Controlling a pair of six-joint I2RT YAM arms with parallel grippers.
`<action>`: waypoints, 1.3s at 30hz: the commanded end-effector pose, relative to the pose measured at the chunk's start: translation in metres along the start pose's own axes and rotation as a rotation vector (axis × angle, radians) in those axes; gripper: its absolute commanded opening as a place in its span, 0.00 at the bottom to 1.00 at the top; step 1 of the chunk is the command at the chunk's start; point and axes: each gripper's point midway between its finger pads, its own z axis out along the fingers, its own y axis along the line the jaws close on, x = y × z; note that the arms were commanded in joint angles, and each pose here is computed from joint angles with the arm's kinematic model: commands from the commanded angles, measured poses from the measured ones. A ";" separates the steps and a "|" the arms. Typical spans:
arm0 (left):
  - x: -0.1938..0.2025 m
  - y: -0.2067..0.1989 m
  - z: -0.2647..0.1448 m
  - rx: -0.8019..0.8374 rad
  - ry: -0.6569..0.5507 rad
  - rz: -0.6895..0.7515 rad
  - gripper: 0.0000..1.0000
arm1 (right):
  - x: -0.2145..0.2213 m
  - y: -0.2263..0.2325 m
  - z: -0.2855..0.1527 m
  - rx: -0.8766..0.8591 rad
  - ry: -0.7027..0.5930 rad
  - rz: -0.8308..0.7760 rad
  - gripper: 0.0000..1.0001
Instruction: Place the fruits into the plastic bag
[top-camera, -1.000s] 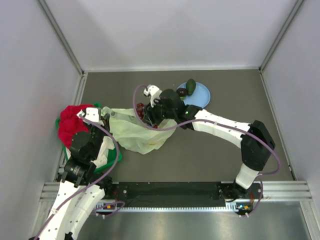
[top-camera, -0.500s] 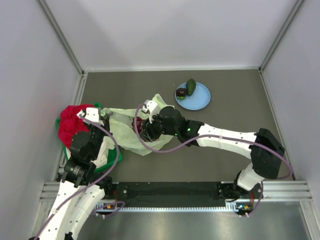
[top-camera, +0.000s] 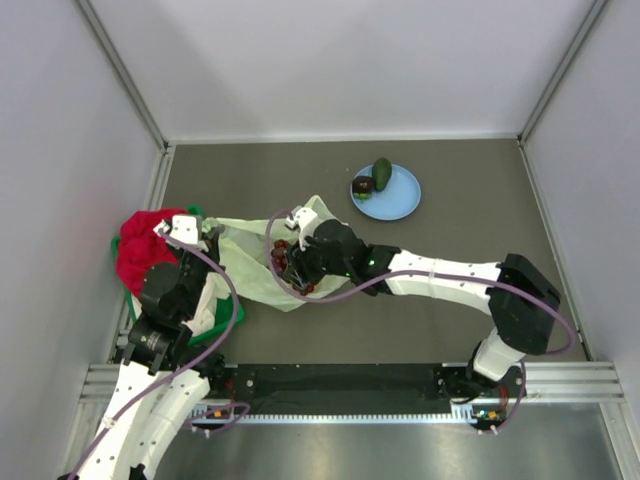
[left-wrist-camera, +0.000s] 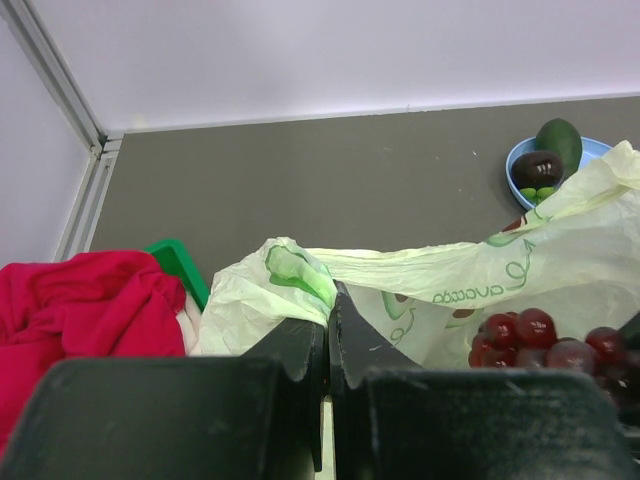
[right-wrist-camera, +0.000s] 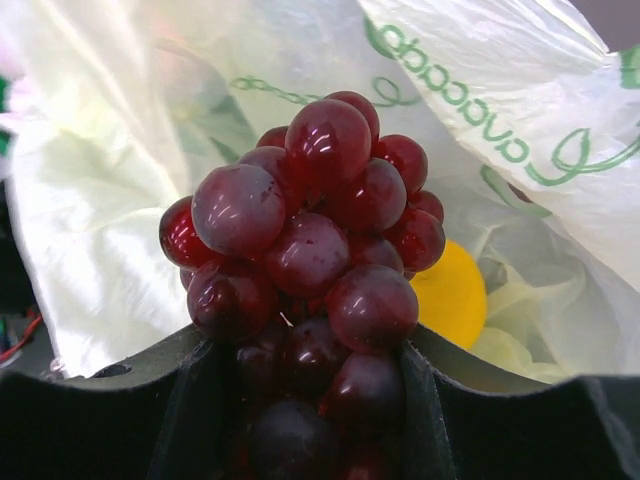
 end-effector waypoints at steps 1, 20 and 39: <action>-0.016 0.000 -0.001 0.001 -0.059 -0.018 0.00 | -0.026 -0.005 0.014 0.094 0.000 0.012 0.14; -0.017 -0.004 -0.001 0.025 -0.066 -0.015 0.00 | -0.064 -0.041 0.072 0.109 0.011 0.120 0.14; -0.016 -0.004 0.000 0.022 -0.060 -0.016 0.00 | 0.008 0.005 0.070 0.066 0.133 0.108 0.16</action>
